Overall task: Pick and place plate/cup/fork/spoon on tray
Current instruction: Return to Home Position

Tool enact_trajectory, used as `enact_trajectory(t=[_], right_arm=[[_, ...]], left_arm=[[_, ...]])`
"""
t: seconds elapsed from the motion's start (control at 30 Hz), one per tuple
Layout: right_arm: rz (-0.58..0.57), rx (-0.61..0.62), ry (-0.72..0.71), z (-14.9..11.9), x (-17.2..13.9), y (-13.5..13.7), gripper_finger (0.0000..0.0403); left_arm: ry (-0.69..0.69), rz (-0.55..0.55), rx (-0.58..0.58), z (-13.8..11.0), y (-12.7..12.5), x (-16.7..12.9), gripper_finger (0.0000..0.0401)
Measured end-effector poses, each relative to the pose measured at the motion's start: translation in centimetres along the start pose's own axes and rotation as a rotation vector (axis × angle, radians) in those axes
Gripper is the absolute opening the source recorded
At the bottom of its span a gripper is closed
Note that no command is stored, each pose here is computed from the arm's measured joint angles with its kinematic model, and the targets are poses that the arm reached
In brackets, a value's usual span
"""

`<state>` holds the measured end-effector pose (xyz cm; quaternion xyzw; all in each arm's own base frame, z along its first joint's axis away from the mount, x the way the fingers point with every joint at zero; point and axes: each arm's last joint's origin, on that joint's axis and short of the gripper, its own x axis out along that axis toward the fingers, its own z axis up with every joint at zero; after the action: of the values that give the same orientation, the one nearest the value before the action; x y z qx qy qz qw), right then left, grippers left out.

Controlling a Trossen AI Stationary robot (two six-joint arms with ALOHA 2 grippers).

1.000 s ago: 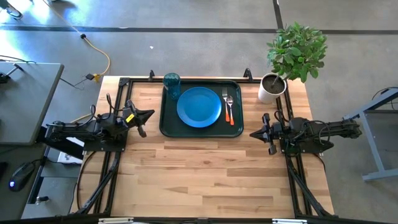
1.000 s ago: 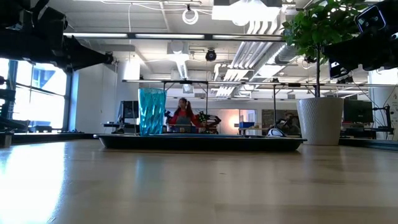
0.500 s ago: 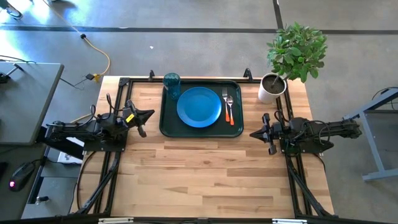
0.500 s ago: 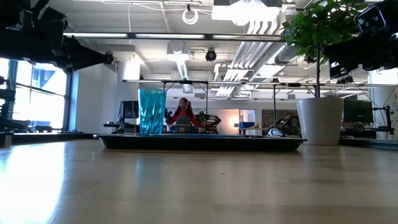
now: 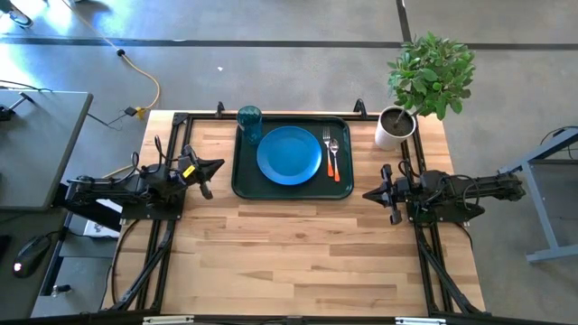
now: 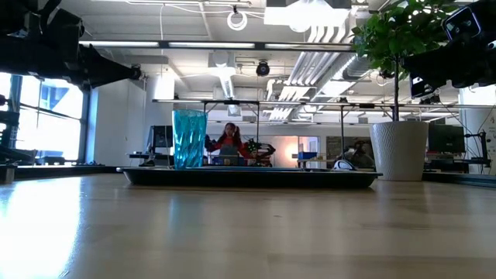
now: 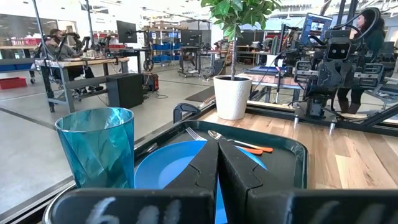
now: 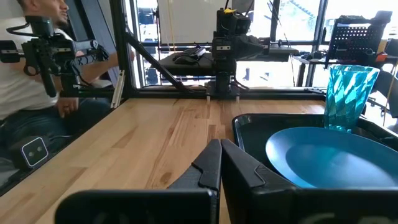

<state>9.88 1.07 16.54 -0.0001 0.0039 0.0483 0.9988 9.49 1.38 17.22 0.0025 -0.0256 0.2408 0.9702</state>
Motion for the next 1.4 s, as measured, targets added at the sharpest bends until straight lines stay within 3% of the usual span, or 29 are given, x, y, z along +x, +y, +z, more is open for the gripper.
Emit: enact_trajectory(t=[1.4], right_arm=[[0.000, 0.000, 0.000, 0.00, 0.00, 0.00, 0.0000]], left_arm=[[0.012, -0.020, 0.005, -0.10, -0.23, 0.01, 0.0000]])
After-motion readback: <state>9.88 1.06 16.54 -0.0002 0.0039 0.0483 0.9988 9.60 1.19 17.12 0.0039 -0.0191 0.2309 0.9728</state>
